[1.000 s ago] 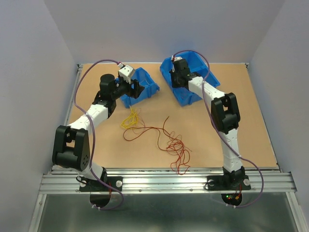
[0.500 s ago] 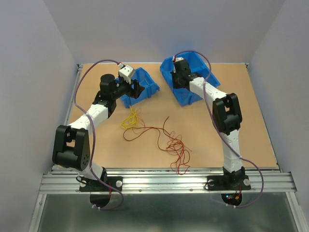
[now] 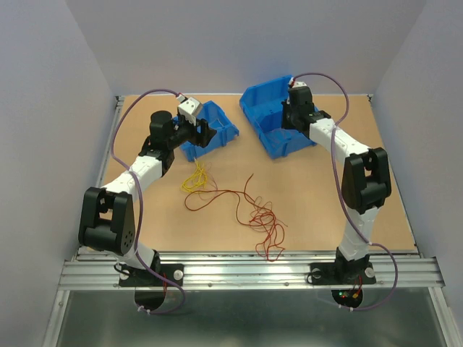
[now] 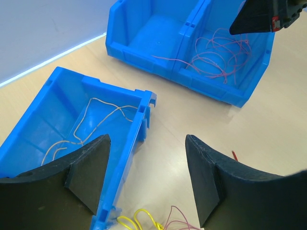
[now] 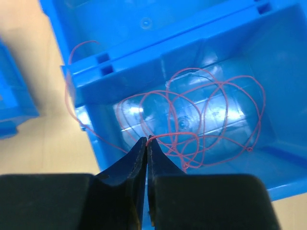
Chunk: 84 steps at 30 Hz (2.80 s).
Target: Untangle the cables
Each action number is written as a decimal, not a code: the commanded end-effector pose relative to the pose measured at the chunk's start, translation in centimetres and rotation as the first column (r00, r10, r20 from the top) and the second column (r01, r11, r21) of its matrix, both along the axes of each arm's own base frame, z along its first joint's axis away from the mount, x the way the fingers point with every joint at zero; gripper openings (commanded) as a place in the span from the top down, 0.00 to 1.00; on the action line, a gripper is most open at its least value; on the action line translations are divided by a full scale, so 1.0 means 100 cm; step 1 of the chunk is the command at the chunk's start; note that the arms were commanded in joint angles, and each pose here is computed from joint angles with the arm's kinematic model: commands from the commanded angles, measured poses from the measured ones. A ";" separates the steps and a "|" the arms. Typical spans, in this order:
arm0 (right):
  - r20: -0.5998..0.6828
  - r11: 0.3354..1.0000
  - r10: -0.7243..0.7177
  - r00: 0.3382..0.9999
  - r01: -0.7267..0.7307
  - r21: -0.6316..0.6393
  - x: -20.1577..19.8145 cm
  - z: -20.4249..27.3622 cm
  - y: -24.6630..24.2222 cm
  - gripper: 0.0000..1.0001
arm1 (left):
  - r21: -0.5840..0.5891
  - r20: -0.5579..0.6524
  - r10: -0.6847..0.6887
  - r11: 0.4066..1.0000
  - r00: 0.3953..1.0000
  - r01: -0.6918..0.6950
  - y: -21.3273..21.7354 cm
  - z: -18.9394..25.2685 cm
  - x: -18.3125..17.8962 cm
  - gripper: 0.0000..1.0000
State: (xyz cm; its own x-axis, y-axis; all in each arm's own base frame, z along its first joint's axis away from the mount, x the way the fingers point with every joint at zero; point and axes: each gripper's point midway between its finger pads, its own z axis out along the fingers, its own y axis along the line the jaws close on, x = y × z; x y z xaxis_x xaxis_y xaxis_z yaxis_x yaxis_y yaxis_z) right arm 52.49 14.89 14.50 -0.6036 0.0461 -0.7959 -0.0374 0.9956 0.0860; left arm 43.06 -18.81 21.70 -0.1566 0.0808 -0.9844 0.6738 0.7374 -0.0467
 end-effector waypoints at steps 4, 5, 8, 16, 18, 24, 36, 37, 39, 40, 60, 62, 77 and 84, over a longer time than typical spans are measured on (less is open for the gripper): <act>0.085 0.973 0.198 0.977 -0.206 0.104 0.002 0.023 0.044 0.76 | -0.023 0.076 -0.019 1.000 0.997 0.021 -0.002 0.026 -0.005 0.26; 0.088 0.969 0.215 0.973 -0.224 0.106 0.003 0.022 0.047 0.73 | -0.023 0.076 -0.016 1.000 0.997 0.018 -0.001 0.026 -0.005 0.26; 0.089 0.946 0.295 0.951 -0.304 0.113 0.004 0.016 0.064 0.61 | -0.021 0.083 -0.009 1.000 0.997 0.011 0.000 0.028 -0.004 0.26; 0.082 0.939 0.326 0.942 -0.332 0.084 0.014 0.002 0.081 0.48 | -0.021 0.086 -0.006 1.000 0.996 0.008 0.001 0.028 -0.005 0.26; 0.086 0.939 0.328 0.941 -0.335 0.076 0.017 0.001 0.084 0.47 | -0.019 0.086 -0.008 1.000 0.996 0.009 0.001 0.028 -0.005 0.26; 0.081 0.938 0.336 0.938 -0.341 0.058 0.025 -0.009 0.094 0.47 | -0.018 0.087 -0.010 1.000 0.996 0.011 0.001 0.028 -0.005 0.26; 0.057 0.947 0.315 0.947 -0.318 0.048 0.033 -0.028 0.096 0.74 | -0.013 0.081 -0.009 1.000 0.997 0.010 0.001 0.024 -0.002 0.26; 0.058 0.943 0.326 0.944 -0.329 0.053 0.032 -0.028 0.099 0.78 | -0.013 0.079 -0.009 1.000 0.997 0.010 0.001 0.024 -0.002 0.26; 0.053 0.940 0.332 0.942 -0.335 0.056 0.030 -0.029 0.099 0.91 | -0.012 0.081 -0.009 1.000 0.997 0.010 0.001 0.024 -0.002 0.26; 0.054 0.936 0.343 0.938 -0.346 0.060 0.028 -0.028 0.100 0.97 | -0.013 0.080 -0.007 1.000 0.997 0.008 0.001 0.025 -0.003 0.26; 0.164 0.991 0.048 0.985 -0.067 0.113 -0.030 0.026 0.033 0.99 | -0.014 0.133 0.015 1.000 0.991 -0.013 -0.004 0.011 -0.015 0.27; 0.160 0.992 -0.003 0.987 -0.018 0.129 -0.034 0.025 0.021 0.99 | -0.011 0.146 0.023 1.000 0.989 -0.022 -0.003 0.013 -0.016 0.27; 0.395 0.964 -0.160 0.905 0.056 0.261 -0.053 0.083 -0.018 0.99 | 0.012 0.162 0.021 1.000 0.987 -0.023 -0.009 0.009 -0.019 0.27; 0.425 0.963 -0.149 0.893 0.034 0.266 -0.061 0.086 -0.020 1.00 | 0.016 0.163 0.014 1.000 0.986 -0.017 -0.011 0.008 -0.020 0.27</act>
